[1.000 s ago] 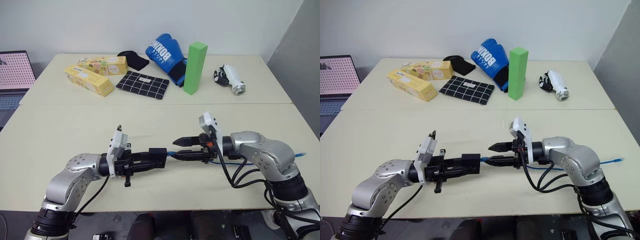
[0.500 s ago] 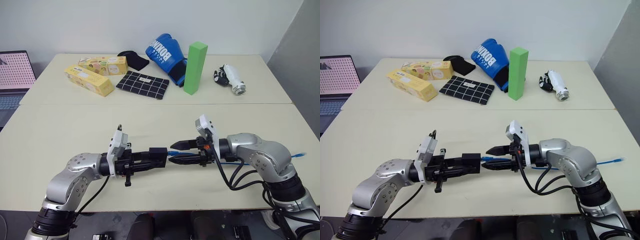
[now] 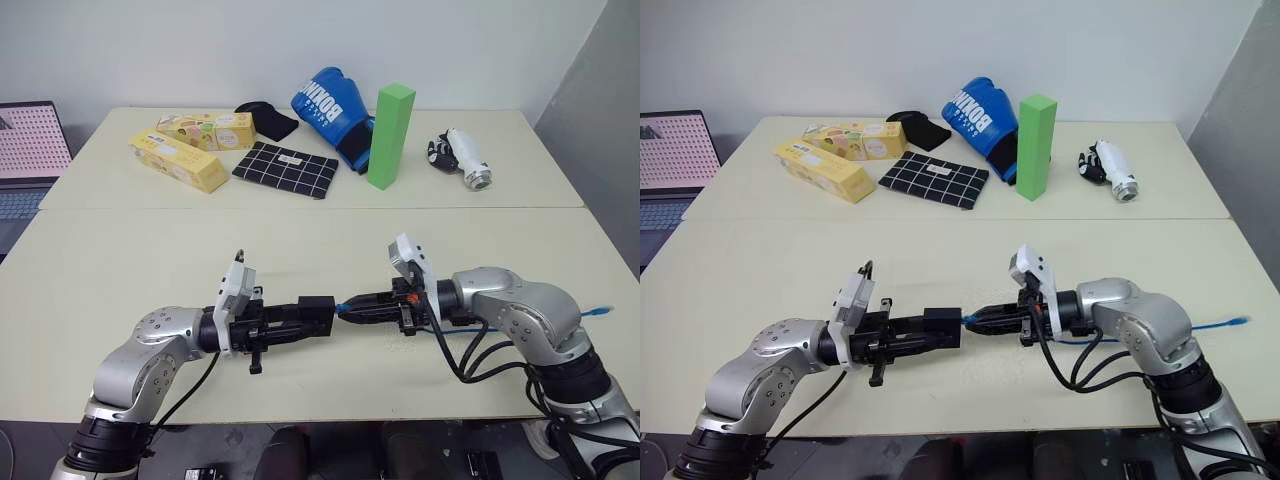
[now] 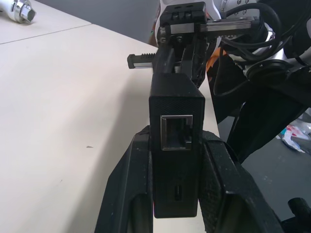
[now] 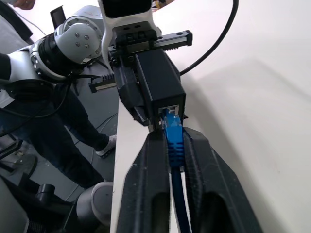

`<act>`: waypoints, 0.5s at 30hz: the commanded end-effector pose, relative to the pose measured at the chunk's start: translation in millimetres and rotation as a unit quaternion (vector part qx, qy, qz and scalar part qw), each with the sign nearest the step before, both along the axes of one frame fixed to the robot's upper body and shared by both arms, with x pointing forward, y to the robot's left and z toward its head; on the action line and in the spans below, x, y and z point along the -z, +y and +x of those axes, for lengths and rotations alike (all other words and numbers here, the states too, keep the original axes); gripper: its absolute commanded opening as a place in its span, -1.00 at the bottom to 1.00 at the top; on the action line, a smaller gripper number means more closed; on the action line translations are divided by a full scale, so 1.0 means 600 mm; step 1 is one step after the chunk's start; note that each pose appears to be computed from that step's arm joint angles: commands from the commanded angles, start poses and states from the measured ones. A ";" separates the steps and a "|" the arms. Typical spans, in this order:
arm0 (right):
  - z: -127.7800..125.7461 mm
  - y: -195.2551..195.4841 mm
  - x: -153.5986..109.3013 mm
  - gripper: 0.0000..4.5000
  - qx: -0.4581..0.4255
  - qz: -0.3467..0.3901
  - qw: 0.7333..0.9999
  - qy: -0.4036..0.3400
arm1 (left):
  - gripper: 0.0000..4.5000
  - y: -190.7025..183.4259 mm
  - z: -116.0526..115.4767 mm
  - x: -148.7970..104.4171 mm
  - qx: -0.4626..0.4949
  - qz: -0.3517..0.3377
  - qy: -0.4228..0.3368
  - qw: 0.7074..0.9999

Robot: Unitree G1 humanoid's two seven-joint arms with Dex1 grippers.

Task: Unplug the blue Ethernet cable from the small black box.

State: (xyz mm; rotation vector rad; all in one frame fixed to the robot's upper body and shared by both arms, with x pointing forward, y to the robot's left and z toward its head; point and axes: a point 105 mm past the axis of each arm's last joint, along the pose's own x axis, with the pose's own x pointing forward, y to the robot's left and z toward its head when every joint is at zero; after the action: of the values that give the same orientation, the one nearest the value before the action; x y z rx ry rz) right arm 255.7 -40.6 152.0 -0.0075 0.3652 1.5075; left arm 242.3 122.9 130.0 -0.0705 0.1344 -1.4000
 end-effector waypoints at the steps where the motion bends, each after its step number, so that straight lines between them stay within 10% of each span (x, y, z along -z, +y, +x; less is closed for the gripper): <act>1: -0.005 -0.002 -0.014 -0.99 -0.019 0.003 1.000 -0.011 | -0.64 0.000 -0.006 -0.003 0.012 0.002 -0.011 1.000; 15: -0.011 -0.003 -0.019 -0.99 -0.044 -0.003 0.999 -0.011 | -0.64 0.000 -0.009 0.002 0.016 0.004 -0.009 1.000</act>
State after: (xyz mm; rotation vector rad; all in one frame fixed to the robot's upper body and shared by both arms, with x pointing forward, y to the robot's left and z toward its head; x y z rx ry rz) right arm 252.5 -42.5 151.7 -0.0214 0.3944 1.5593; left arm 238.0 121.4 128.2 -0.0613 0.1321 -1.4332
